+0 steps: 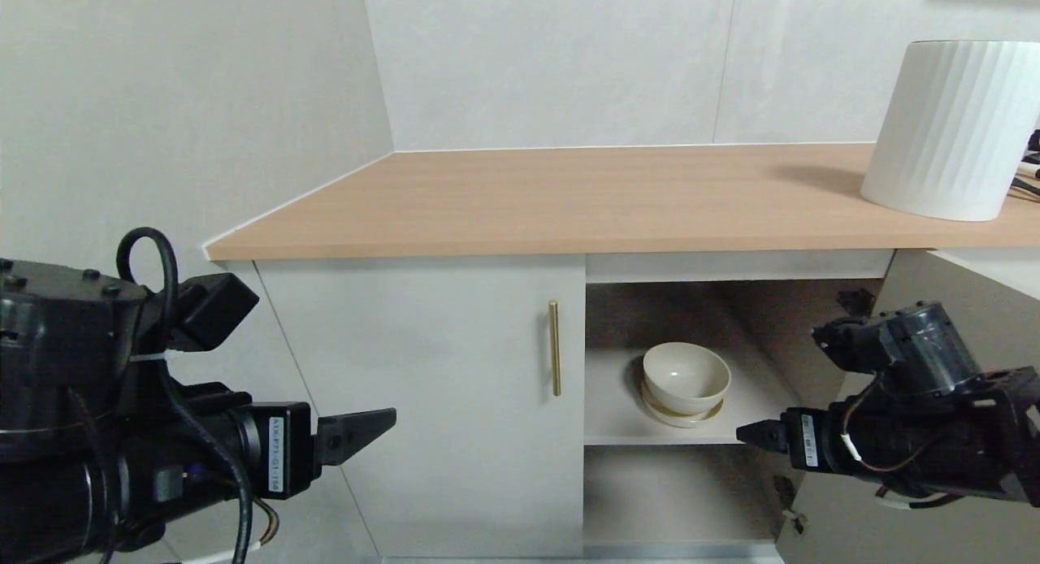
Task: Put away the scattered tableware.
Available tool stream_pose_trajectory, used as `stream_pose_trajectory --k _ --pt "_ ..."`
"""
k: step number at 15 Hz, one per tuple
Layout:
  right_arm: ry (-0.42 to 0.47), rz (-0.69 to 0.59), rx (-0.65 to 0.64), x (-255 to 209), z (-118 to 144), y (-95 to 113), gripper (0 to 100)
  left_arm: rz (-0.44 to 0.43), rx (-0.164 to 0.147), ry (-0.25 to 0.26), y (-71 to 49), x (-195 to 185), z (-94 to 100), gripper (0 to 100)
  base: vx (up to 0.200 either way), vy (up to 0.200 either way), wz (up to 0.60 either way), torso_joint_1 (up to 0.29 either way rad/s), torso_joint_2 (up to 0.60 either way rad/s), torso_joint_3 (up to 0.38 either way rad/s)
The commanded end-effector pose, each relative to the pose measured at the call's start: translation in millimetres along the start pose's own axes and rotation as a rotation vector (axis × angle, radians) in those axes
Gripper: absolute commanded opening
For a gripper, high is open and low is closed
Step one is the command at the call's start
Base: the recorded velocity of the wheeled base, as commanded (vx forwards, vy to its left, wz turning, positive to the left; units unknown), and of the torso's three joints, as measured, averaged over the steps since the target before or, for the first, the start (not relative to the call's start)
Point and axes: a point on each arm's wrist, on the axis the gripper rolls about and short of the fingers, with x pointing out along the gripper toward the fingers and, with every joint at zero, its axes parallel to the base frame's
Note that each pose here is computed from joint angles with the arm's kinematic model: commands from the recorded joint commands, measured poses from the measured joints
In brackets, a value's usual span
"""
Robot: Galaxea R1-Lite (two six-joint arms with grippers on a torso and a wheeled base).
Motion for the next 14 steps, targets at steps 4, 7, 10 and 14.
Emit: stream_pose_trajectory --k 4,7,10,14 --pt "-0.037 0.054 -0.031 -32.1 -10.0 2.8 100 0.018 0.000 0.037 -0.3 11.7 -2.5 100 -0.150 0.000 0.00 0.003 0.00 0.003" --pt "-0.018 0.043 -0.049 -29.7 -15.2 1.3 100 0.033 -0.014 0.078 -1.6 22.7 -6.0 100 -0.200 0.000 0.00 -0.002 0.00 0.002" --pt "-0.013 0.041 -0.049 -29.7 -16.7 0.5 100 0.032 -0.014 0.080 -1.8 22.7 -6.2 100 -0.200 0.000 0.00 -0.004 0.00 0.002" --pt "-0.010 0.042 -0.052 -29.3 -17.5 0.9 100 0.032 -0.014 0.080 -1.8 22.7 -6.2 100 -0.200 0.000 0.00 0.002 0.00 0.004"
